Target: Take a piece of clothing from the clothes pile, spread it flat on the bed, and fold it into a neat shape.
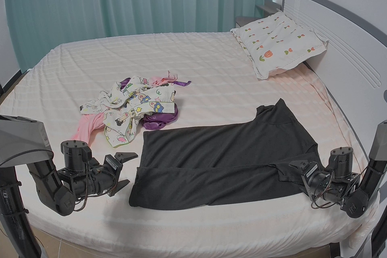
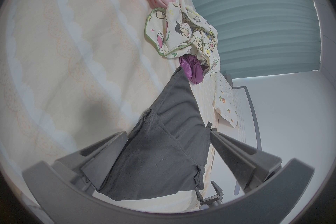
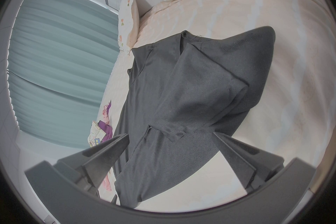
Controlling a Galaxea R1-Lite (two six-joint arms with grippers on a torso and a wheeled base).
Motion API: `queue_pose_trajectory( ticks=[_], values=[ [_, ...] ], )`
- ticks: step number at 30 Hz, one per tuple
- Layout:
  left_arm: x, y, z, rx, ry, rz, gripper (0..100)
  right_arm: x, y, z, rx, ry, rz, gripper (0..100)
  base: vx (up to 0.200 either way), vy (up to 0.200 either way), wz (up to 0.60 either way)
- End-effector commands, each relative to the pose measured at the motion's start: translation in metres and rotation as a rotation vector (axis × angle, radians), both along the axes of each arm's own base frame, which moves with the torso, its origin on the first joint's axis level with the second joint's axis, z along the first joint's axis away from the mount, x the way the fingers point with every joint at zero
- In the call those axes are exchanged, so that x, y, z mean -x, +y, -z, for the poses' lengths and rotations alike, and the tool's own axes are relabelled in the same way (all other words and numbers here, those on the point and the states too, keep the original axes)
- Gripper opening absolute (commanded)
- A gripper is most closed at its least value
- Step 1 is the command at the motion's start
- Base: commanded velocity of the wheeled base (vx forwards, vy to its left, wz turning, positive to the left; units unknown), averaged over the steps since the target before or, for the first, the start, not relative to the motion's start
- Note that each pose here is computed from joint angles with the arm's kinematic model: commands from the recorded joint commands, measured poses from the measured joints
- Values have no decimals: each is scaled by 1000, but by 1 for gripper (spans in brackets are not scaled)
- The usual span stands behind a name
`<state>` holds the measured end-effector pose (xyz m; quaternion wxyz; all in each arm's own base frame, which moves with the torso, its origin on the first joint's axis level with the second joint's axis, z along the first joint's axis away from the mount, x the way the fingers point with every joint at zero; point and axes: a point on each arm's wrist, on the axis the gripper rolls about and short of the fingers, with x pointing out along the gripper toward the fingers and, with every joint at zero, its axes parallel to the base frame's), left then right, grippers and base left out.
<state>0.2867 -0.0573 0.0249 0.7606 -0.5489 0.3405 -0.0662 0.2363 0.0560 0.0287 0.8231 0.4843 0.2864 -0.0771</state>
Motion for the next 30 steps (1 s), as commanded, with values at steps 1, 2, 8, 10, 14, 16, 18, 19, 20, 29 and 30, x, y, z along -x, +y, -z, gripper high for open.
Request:
queue_pose_trajectory(
  ticks=[1, 2, 8, 10, 14, 16, 18, 19, 20, 29, 30],
  values=[
    [0, 0, 0, 1, -2, 0, 100, 0, 0, 6, 6, 27, 0, 100, 0, 0, 0],
    [0, 0, 0, 1, -2, 0, 100, -1, 0, 8, 8, 31, 3, 100, 0, 0, 0],
    [0, 0, 0, 1, 0, 0, 100, -5, 0, 12, 9, 12, 15, 100, 0, 0, 0],
    [0, 0, 0, 1, 0, 0, 100, -6, -1, 13, 8, 6, 19, 100, 0, 0, 0],
    [0, 0, 0, 0, 0, -1, 100, -9, -5, 16, 9, 9, 36, 100, 0, 0, 0],
    [0, 0, 0, 0, 0, -1, 100, -11, -5, 18, 10, 13, 41, 100, 0, 0, 0],
    [0, 0, 0, 1, 1, -2, 100, -11, -5, 18, 9, 13, 43, 100, 0, 0, 0],
    [0, 0, 0, 1, 1, -2, 100, -12, -6, 18, 7, 12, 49, 100, 0, 0, 0],
    [0, 0, 0, 0, 0, -1, 100, -13, -6, 17, 3, 8, 54, 100, 0, 0, 0],
    [0, 0, 0, 0, 0, -1, 100, -18, -5, 19, -8, 4, 61, 0, 0, 0, 0],
    [0, 0, 0, 0, 0, -1, 100, -17, -5, 19, -8, 7, 60, 0, 0, 0, 0]
  ],
)
